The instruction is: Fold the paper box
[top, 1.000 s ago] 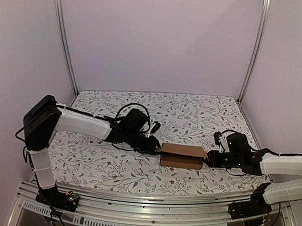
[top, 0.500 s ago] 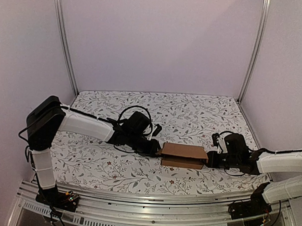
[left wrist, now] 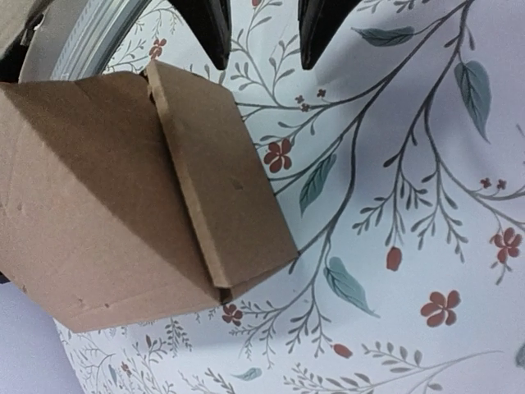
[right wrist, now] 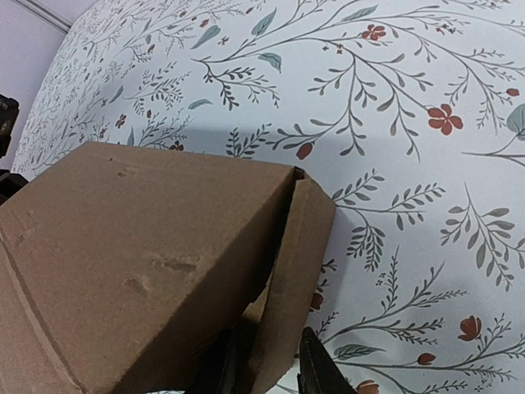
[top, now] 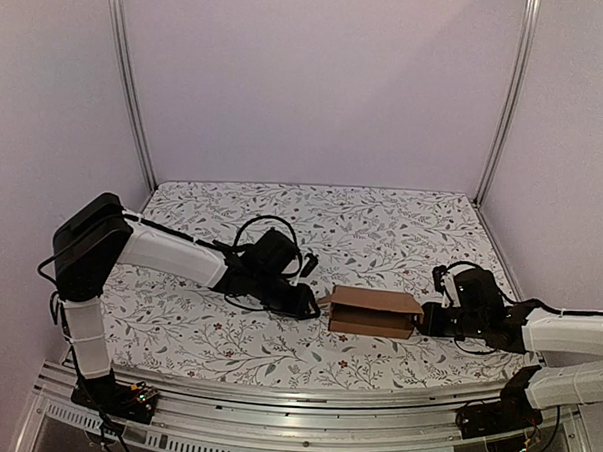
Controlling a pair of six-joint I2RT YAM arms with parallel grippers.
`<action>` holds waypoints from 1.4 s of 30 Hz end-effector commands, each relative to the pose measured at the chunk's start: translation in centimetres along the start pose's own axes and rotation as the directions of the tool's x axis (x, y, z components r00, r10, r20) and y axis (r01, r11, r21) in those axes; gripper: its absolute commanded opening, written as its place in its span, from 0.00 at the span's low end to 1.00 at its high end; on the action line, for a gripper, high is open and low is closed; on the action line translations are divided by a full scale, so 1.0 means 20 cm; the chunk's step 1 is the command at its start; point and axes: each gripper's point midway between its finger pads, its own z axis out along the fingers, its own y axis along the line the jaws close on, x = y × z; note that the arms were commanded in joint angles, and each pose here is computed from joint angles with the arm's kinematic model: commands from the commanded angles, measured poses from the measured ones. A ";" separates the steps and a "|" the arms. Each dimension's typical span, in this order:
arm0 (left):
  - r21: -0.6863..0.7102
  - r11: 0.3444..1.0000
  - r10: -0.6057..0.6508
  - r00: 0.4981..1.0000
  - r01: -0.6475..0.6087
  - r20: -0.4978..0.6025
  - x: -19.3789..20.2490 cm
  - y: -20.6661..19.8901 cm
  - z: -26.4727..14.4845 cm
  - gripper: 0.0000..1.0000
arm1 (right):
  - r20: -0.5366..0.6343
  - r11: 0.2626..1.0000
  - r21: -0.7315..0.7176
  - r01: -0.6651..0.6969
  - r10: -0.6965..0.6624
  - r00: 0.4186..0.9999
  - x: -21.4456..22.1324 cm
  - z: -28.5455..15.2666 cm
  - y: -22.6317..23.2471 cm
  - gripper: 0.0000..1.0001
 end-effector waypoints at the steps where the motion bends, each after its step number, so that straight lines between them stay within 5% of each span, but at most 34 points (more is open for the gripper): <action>1: -0.070 0.997 0.018 1.000 -0.020 -0.022 0.05 0.07 0.01 0.27 | -0.025 0.997 0.072 0.020 -0.018 1.000 0.05 -0.01 -0.09 0.23; 16: -0.126 0.983 0.155 0.976 -0.136 0.155 -0.39 -0.05 -0.21 0.28 | -0.032 0.997 0.075 0.031 -0.029 0.999 0.06 -0.02 -0.09 0.22; 24: -0.042 0.980 0.199 0.955 -0.194 0.220 -0.57 -0.20 -0.26 0.28 | -0.029 0.997 0.069 0.034 -0.032 0.999 0.06 -0.02 -0.08 0.21; 30: 0.052 0.956 0.274 0.944 -0.288 0.186 -0.49 -0.36 -0.19 0.29 | -0.033 0.997 0.070 0.036 -0.034 0.999 0.06 -0.02 -0.08 0.21; 42: 0.042 0.961 0.273 0.962 -0.274 0.024 -0.17 -0.22 0.06 0.28 | -0.025 0.992 0.115 0.044 -0.042 0.999 0.04 -0.01 -0.11 0.21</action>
